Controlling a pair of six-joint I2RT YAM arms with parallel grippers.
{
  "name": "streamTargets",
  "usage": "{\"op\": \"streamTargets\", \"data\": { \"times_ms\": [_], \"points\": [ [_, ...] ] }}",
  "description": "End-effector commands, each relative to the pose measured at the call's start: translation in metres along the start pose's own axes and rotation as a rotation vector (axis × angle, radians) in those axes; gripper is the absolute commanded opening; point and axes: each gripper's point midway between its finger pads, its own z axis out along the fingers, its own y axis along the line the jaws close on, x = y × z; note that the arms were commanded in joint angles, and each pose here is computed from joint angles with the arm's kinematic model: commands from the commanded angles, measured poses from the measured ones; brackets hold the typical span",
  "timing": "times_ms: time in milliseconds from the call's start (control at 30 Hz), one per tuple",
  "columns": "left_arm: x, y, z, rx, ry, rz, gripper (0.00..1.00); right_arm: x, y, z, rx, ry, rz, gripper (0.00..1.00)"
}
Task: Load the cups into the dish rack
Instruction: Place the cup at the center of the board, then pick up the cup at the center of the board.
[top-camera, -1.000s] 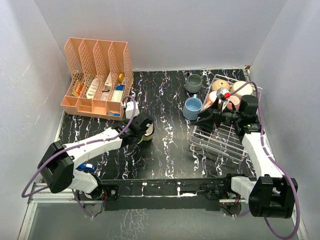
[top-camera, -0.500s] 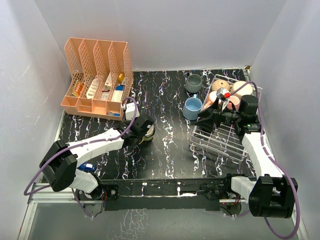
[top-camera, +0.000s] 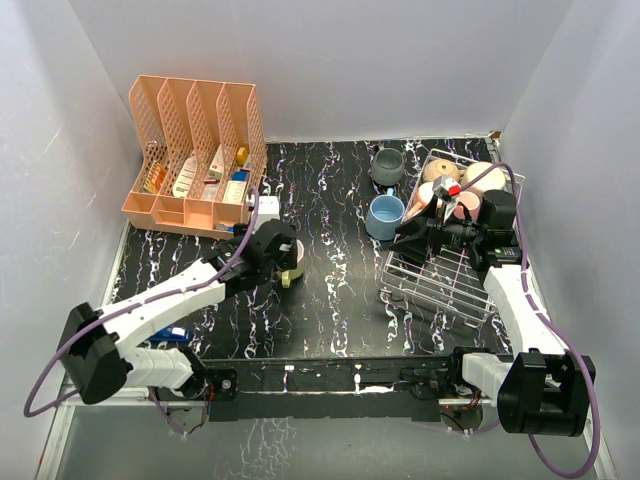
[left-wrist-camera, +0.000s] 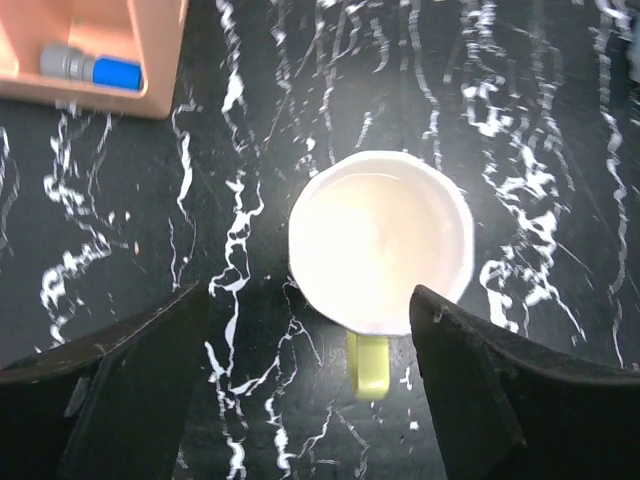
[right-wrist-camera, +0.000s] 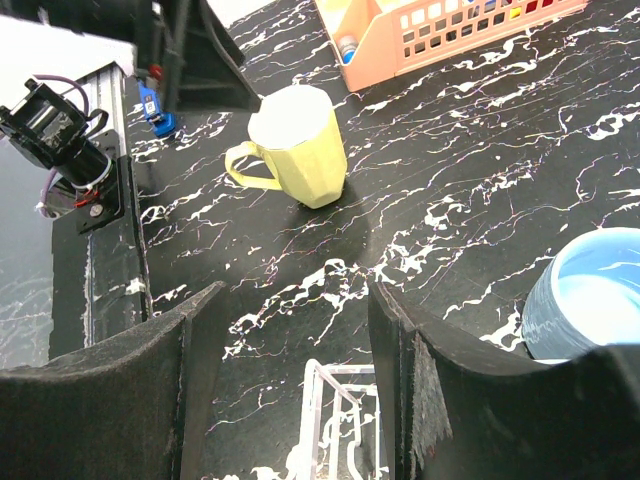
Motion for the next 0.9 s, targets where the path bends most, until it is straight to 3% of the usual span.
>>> {"op": "streamTargets", "data": {
  "times_ms": [0,67,400,700,867],
  "points": [
    [-0.039,-0.004,-0.033,0.166,-0.035,0.233,0.81,-0.005,-0.002,-0.001,-0.001,-0.012,-0.046,0.59],
    [-0.044,-0.001,-0.032,0.221,0.022,0.246,0.8,-0.005,-0.002,0.0,-0.004,-0.011,-0.047,0.59],
    [-0.015,-0.012,0.004,0.447,0.424,0.3,0.59,-0.001,-0.005,0.0,0.001,-0.005,-0.041,0.59],
    [-0.014,-0.009,0.023,0.436,0.445,0.297,0.54,0.001,-0.007,0.0,0.004,-0.002,-0.035,0.59],
    [-0.004,-0.008,0.036,0.434,0.471,0.286,0.41,0.001,-0.008,-0.001,0.009,-0.001,-0.036,0.59]
  ]
}}
